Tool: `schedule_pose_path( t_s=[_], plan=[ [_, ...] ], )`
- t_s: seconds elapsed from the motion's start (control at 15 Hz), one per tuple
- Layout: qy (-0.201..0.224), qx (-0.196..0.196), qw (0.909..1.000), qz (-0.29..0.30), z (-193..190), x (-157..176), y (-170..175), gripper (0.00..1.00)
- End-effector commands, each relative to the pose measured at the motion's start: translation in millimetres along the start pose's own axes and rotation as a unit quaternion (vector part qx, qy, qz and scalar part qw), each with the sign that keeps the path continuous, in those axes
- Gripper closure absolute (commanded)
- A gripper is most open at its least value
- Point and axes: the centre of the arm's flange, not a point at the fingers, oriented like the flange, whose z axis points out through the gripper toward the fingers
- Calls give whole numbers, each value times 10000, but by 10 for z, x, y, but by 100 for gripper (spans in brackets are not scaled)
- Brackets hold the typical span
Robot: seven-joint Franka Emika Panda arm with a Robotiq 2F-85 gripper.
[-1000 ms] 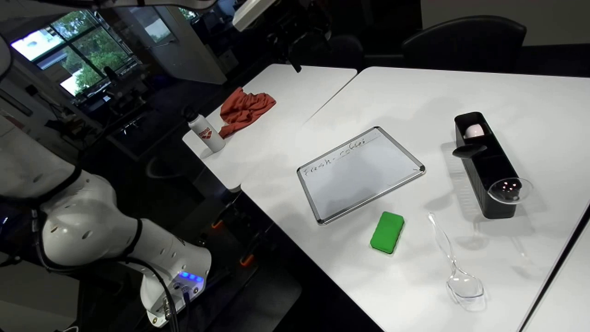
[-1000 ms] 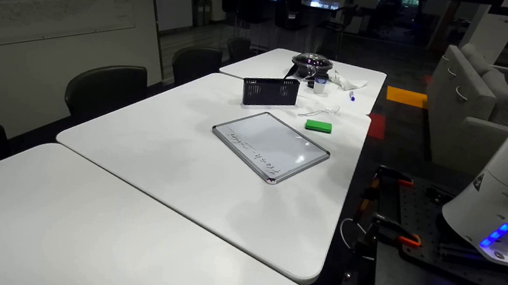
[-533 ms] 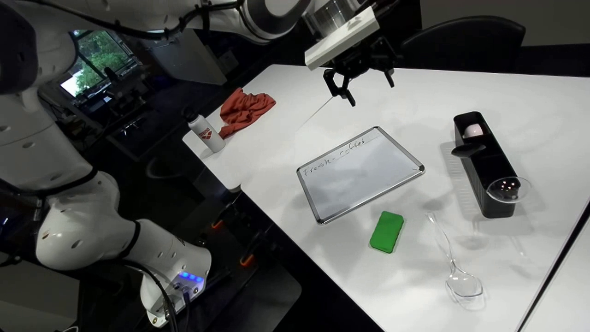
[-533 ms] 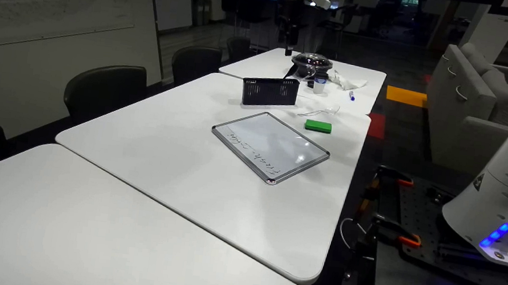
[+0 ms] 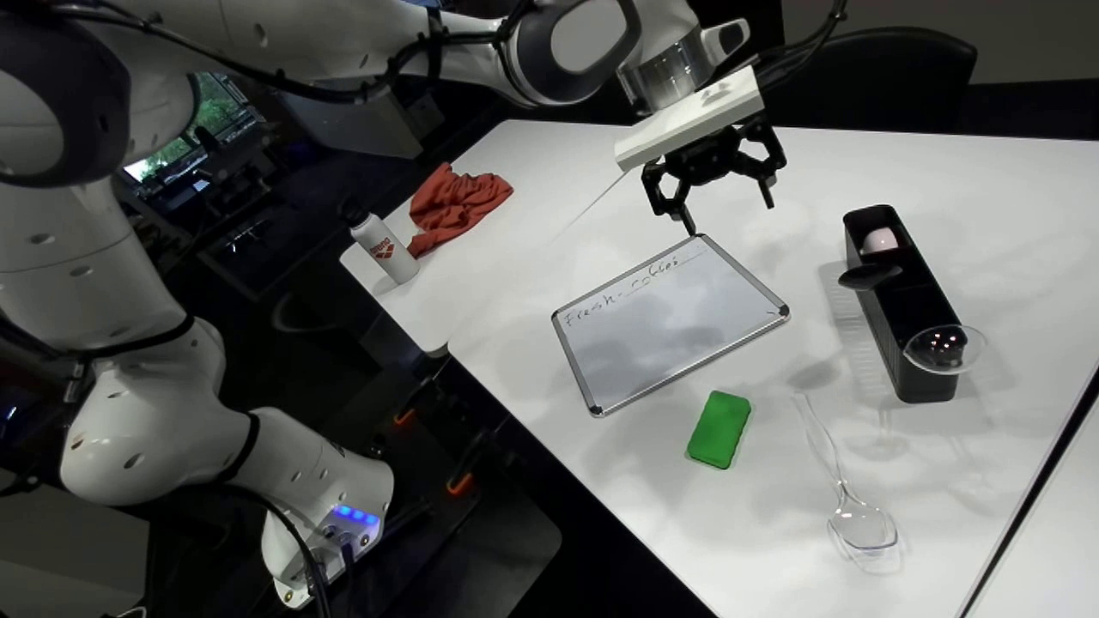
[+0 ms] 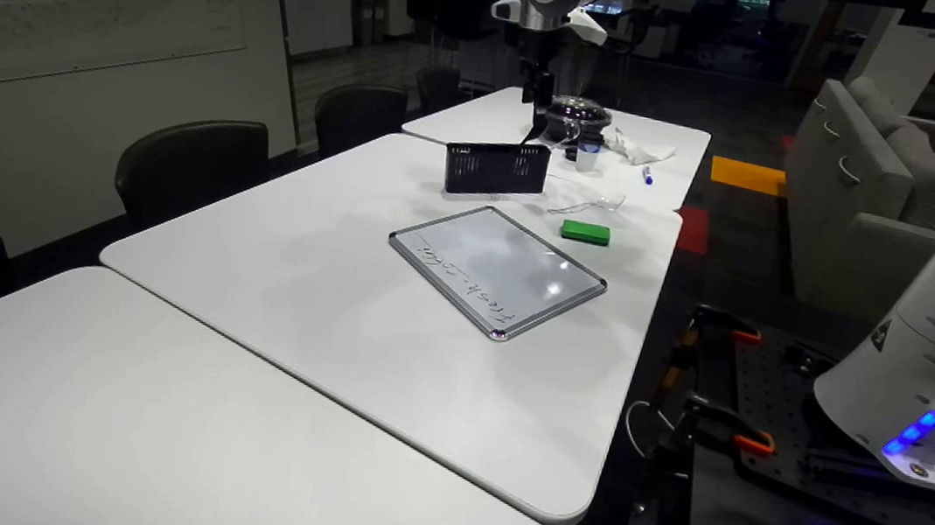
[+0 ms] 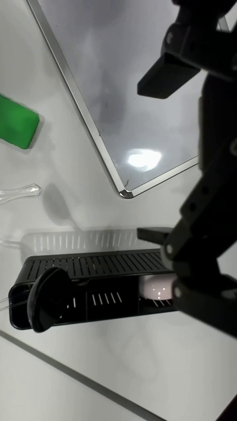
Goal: Move the black cutlery box to the left side of the table
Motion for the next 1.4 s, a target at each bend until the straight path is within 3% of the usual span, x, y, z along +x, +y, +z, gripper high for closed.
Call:
schedule_pose_path(
  t_s=[0.0,0.4,0.87,1.33],
  plan=[
    [8,-6,10000,-14,-13,19,-9,0],
    [-20,-158,9968,778,420,252,337,0],
    [236,-511,9958,721,945,375,695,0],
    [153,-485,9947,891,1301,411,1001,0]
  ],
)
